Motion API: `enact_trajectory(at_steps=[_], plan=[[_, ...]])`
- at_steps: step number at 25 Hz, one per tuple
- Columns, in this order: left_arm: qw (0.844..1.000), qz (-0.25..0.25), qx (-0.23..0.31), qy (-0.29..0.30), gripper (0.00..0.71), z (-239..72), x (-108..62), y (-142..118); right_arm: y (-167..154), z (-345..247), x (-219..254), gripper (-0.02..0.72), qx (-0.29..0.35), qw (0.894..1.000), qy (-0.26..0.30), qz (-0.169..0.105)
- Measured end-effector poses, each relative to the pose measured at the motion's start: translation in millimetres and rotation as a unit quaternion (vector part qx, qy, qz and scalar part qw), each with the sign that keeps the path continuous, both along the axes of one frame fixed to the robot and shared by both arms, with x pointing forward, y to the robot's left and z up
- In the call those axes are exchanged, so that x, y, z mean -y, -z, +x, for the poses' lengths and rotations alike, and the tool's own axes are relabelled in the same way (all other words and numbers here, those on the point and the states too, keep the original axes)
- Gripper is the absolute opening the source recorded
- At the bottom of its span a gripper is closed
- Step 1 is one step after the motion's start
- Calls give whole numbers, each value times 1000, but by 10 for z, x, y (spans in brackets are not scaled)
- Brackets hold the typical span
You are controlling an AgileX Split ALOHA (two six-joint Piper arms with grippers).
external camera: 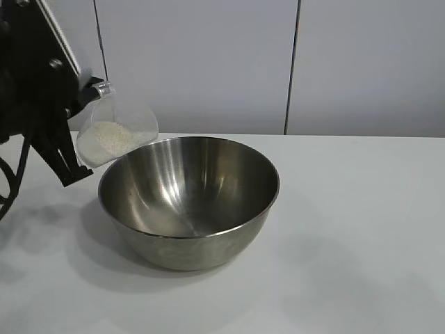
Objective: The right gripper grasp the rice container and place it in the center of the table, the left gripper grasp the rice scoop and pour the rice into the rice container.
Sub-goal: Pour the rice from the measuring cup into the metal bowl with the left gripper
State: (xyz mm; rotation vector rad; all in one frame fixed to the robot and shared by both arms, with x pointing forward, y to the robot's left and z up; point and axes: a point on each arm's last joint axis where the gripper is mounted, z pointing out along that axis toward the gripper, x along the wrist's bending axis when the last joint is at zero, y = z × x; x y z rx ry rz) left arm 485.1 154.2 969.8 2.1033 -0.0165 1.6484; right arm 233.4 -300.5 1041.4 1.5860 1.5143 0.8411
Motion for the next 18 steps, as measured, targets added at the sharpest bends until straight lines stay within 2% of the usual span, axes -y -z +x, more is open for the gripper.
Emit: enact_trajectory(at_steps=[4,8,11,16,18], plan=[[992,112,58,14,9,3,138,-95,0,0,0,452,0,1000,0,0],[970,198,127,62,9,-22,336,-219,0,0,0,452,0,1000,0,0],[946,263,170,85,9,7,465,-250,0,0,0,452,0,1000,0,0],[887,400,198,119,9,102,592,-10,1,0,0,452,0,1000,0,0],[878,419,196,125,9,144,629,67,1,0,0,452,0,1000,0,0]])
